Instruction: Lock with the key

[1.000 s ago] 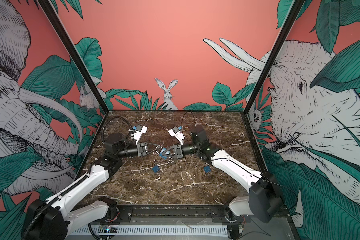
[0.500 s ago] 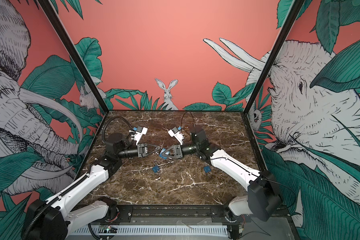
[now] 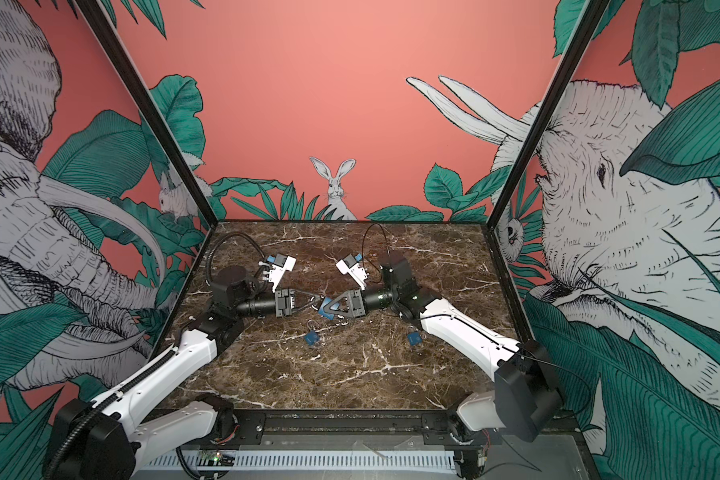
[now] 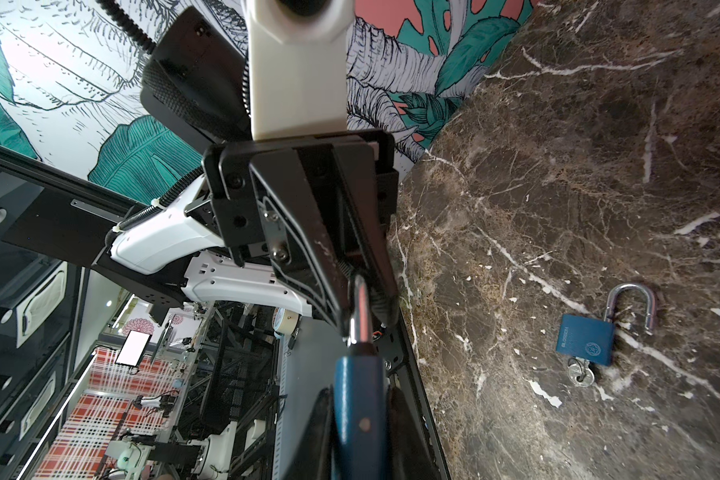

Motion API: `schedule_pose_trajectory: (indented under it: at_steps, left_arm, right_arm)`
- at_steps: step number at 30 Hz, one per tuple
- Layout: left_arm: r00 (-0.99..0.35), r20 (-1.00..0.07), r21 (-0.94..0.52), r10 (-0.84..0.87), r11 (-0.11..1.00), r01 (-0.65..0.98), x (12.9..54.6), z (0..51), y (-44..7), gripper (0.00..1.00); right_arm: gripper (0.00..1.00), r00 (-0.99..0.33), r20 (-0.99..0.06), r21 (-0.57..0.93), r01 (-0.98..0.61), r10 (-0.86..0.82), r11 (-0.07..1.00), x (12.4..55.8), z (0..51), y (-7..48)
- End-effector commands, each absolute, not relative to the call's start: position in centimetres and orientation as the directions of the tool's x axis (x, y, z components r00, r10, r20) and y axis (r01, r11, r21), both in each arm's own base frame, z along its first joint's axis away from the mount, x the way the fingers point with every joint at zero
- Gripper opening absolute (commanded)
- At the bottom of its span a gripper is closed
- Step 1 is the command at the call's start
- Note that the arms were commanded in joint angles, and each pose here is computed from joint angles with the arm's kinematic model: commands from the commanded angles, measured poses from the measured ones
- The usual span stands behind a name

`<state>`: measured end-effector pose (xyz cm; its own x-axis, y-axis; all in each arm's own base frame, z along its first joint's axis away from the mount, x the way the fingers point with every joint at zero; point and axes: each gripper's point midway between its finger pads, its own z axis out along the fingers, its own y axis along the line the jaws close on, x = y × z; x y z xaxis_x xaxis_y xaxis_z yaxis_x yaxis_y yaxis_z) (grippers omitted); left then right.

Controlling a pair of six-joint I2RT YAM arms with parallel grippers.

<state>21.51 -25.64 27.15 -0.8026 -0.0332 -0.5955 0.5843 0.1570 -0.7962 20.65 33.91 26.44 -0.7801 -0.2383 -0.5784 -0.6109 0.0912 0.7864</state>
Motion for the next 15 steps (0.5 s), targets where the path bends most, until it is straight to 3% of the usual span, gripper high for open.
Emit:
schedule_pose_trajectory:
  at_steps: [1, 15]
  left_arm:
    - [-0.830, -0.557, -0.822, 0.015, 0.137, 0.554, 20.40, 26.72, -25.72, 0.16]
    - [-0.845, -0.529, -0.835, 0.077, 0.130, 0.535, 19.71, 25.81, -25.85, 0.14]
  right_arm:
    - [0.00, -0.691, -0.709, 0.691, -0.721, -0.139, 0.059, 22.69, 30.30, 34.29]
    - [0.00, -0.687, -0.712, 0.685, -0.725, -0.144, 0.071, 22.91, 30.31, 34.34]
